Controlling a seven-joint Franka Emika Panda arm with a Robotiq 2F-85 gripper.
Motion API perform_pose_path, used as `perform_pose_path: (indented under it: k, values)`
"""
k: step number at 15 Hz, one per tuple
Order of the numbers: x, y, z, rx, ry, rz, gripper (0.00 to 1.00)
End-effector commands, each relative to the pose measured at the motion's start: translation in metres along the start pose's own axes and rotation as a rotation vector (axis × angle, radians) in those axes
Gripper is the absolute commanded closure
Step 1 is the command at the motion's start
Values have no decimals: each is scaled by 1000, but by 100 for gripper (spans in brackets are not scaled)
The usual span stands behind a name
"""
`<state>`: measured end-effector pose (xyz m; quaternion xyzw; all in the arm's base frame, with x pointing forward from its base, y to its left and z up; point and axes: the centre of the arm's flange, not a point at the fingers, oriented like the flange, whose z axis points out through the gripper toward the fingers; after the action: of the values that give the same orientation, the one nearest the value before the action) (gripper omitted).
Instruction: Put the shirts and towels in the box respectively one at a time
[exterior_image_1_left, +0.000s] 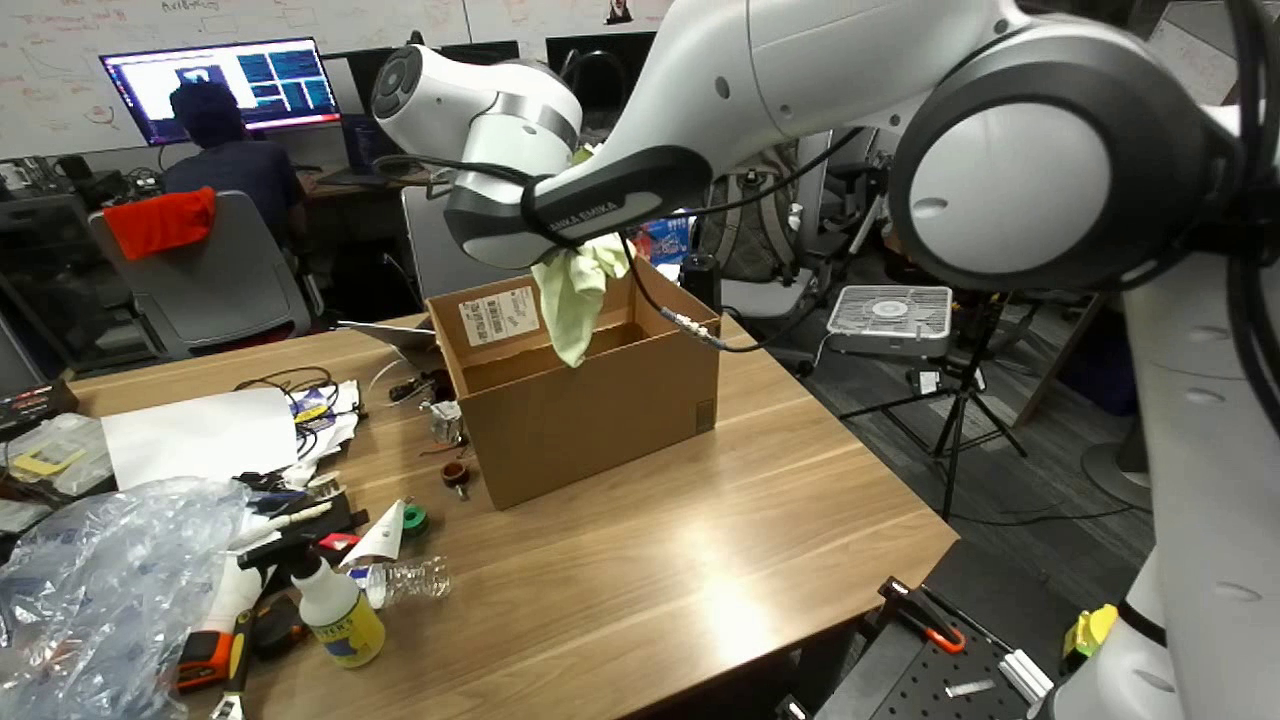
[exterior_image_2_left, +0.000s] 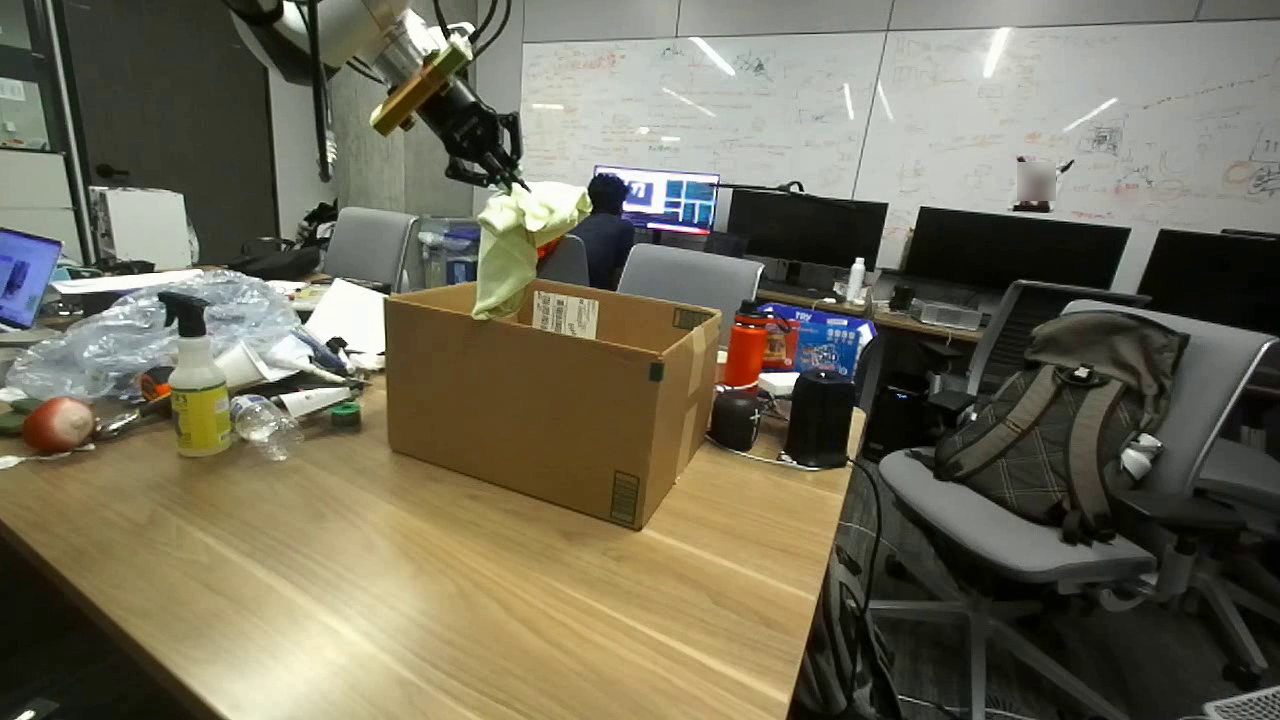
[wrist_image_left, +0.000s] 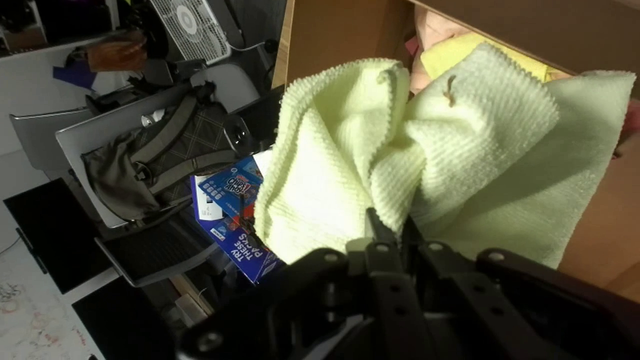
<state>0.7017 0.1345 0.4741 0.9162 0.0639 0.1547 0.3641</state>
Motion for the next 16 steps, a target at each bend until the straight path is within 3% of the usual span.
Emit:
perform_pose_path:
  k: [1, 11, 12, 14, 16]
  values:
    - [38, -2, 12, 16, -23, -22, 98]
    - [35, -20, 62, 50, -145, -63, 98]
    - [34, -22, 65, 66, -160, -71, 69]
    - [30, -24, 68, 82, -181, -86, 61]
    - [26, -23, 67, 98, -196, -97, 45]
